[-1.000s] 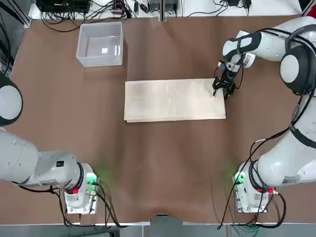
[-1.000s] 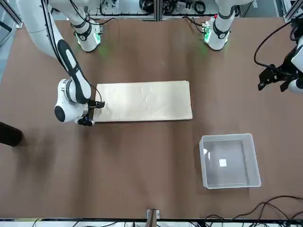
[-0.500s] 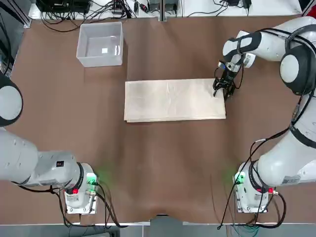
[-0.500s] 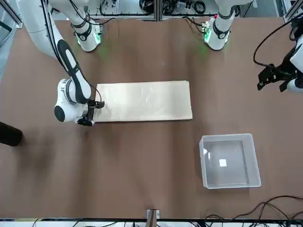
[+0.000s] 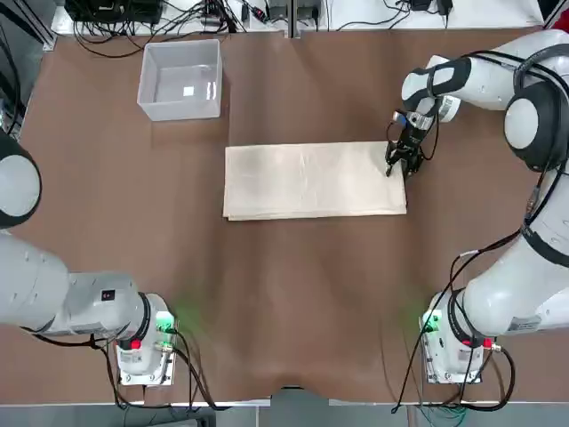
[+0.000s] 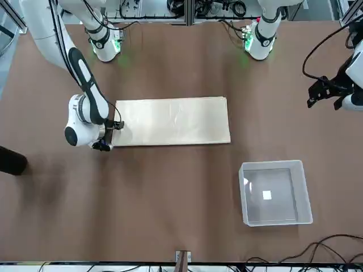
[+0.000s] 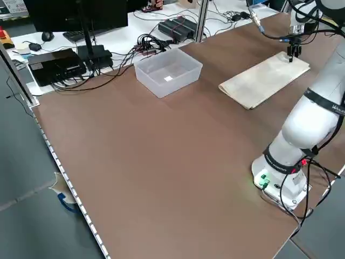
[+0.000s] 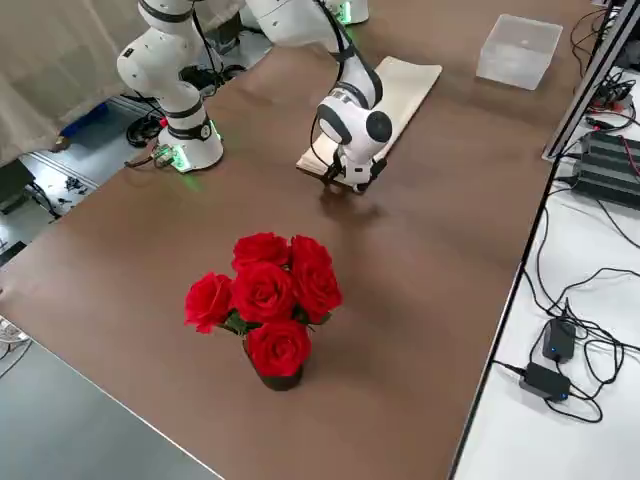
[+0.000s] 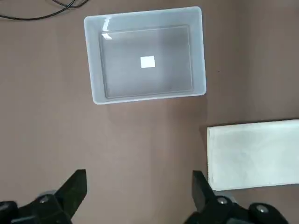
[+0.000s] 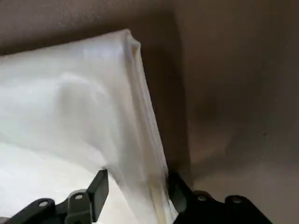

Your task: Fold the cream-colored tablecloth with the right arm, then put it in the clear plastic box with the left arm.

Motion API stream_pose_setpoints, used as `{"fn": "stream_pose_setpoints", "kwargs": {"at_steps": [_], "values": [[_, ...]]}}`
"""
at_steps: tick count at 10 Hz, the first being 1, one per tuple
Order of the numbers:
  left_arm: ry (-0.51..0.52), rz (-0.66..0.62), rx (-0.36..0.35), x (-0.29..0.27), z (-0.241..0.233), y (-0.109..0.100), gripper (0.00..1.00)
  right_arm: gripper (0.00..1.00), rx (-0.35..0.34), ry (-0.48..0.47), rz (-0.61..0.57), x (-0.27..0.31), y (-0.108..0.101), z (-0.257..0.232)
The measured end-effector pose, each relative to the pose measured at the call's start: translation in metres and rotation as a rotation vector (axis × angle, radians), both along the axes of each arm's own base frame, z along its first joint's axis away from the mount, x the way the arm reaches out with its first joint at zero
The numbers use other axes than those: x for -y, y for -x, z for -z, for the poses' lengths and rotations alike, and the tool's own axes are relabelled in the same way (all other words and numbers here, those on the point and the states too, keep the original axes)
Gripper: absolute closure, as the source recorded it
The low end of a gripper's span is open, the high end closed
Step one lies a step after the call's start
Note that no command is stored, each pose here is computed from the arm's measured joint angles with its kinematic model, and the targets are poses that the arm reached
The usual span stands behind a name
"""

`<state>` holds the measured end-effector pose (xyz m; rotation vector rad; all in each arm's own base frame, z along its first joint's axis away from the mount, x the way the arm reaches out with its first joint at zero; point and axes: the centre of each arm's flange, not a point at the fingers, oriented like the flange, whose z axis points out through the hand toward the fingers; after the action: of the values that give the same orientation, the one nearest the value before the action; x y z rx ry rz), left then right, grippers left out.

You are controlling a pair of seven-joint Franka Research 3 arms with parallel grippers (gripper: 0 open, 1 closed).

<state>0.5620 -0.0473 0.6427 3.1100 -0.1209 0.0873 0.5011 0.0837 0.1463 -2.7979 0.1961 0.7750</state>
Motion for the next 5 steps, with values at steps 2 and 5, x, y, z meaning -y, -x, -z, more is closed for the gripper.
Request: {"fn": "stream_pose_setpoints", "kwargs": {"at_steps": [2,5], "values": [[-0.001,0.001,-0.007,0.0004,0.0011,0.0006,0.01,0.42,0.0,0.0,0.0,0.0,0.0001,0.0],[-0.001,0.001,-0.014,0.0001,0.0023,0.0011,0.01,0.61,0.0,-0.002,-0.001,-0.0013,0.0001,-0.0001]]}}
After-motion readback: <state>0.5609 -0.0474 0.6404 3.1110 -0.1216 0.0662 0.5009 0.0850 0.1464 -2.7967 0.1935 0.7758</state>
